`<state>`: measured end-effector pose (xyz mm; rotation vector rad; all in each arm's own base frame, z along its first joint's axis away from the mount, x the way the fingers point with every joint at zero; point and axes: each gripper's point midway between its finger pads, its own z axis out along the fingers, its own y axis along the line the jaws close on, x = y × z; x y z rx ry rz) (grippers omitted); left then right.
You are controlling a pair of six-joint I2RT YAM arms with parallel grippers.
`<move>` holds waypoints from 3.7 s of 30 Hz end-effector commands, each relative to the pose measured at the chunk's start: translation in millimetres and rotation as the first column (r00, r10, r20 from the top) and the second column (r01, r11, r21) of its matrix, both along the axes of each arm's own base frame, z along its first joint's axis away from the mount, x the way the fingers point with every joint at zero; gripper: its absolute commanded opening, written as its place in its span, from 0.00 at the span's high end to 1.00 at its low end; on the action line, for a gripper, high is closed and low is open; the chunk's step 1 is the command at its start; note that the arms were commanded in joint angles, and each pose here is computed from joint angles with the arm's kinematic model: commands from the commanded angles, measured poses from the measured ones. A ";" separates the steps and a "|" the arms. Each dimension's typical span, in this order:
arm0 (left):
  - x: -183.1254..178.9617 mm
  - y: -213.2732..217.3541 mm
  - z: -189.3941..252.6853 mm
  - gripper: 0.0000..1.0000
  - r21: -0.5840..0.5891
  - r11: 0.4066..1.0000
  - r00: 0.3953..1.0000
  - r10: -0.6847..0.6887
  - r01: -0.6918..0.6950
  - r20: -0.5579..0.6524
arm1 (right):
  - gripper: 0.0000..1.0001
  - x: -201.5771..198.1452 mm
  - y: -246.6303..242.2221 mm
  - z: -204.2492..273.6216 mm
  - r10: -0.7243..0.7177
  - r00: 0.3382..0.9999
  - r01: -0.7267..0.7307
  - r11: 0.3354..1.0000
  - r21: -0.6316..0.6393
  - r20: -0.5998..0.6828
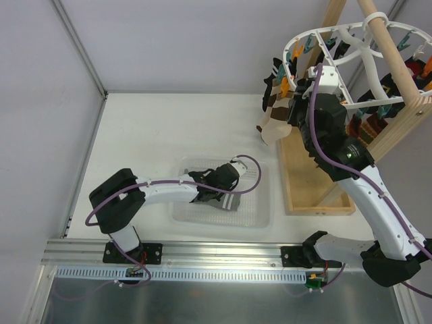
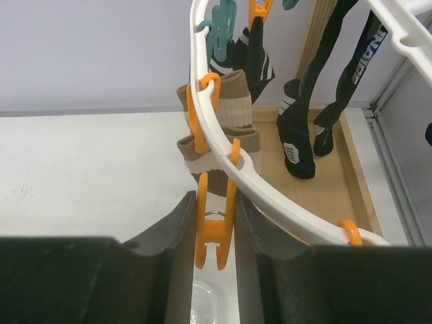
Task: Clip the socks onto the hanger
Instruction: Pick up the sock from the bin, then clamp the sock onto the hanger.
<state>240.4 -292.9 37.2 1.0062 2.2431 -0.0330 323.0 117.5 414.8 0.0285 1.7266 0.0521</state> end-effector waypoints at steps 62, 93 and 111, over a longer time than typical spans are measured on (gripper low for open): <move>21.1 -138.5 389.4 1.00 -0.891 0.307 0.933 -0.238 0.335 0.268 | 0.99 -6.9 28.9 34.4 0.148 0.983 -0.165 0.973 0.164 0.113; 33.0 -137.5 412.6 1.00 -0.924 0.231 0.941 -0.223 0.304 0.254 | 0.99 -6.3 26.1 35.8 0.136 0.984 -0.153 0.977 0.148 0.117; 34.5 -137.1 424.5 1.00 -0.956 0.173 0.952 -0.236 0.237 0.193 | 0.99 -7.0 25.0 37.1 0.131 0.984 -0.149 0.976 0.156 0.122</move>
